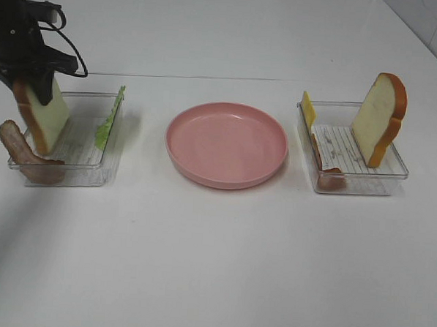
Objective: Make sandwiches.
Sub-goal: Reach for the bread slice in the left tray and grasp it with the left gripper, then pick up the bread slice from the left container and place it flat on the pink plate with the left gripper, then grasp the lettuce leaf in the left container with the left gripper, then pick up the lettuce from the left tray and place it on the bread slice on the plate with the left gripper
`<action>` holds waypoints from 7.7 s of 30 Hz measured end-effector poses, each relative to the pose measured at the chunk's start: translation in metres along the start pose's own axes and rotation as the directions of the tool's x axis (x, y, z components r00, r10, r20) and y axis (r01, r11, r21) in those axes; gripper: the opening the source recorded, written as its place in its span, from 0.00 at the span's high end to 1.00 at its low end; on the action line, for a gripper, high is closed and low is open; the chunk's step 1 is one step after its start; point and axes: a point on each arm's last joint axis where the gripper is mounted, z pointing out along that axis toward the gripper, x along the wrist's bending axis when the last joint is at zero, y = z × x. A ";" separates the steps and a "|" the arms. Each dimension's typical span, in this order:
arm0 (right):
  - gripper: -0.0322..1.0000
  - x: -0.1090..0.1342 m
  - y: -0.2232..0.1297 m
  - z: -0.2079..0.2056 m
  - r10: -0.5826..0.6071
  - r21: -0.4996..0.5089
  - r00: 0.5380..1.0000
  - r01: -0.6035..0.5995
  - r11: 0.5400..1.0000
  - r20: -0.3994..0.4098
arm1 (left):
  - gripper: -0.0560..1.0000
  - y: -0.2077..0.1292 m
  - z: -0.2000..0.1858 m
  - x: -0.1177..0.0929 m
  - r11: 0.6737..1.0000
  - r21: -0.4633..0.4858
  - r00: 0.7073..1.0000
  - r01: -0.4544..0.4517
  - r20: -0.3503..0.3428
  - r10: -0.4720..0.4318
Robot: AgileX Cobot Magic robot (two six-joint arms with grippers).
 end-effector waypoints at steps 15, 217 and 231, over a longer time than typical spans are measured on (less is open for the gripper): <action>0.04 0.000 0.000 0.000 0.000 0.000 1.000 0.000 1.000 0.000 | 0.75 0.014 -0.029 0.001 0.997 -0.077 1.000 0.004 -0.016 -0.006; 0.04 0.000 0.000 0.000 0.000 0.000 1.000 0.000 1.000 0.000 | 0.94 -0.016 -0.052 -0.248 0.971 -0.203 0.755 -0.124 0.616 0.225; 0.04 0.000 0.000 0.000 0.000 0.000 1.000 0.000 1.000 0.000 | 0.94 -0.013 0.009 -0.262 0.953 -0.240 0.696 -0.186 0.653 0.300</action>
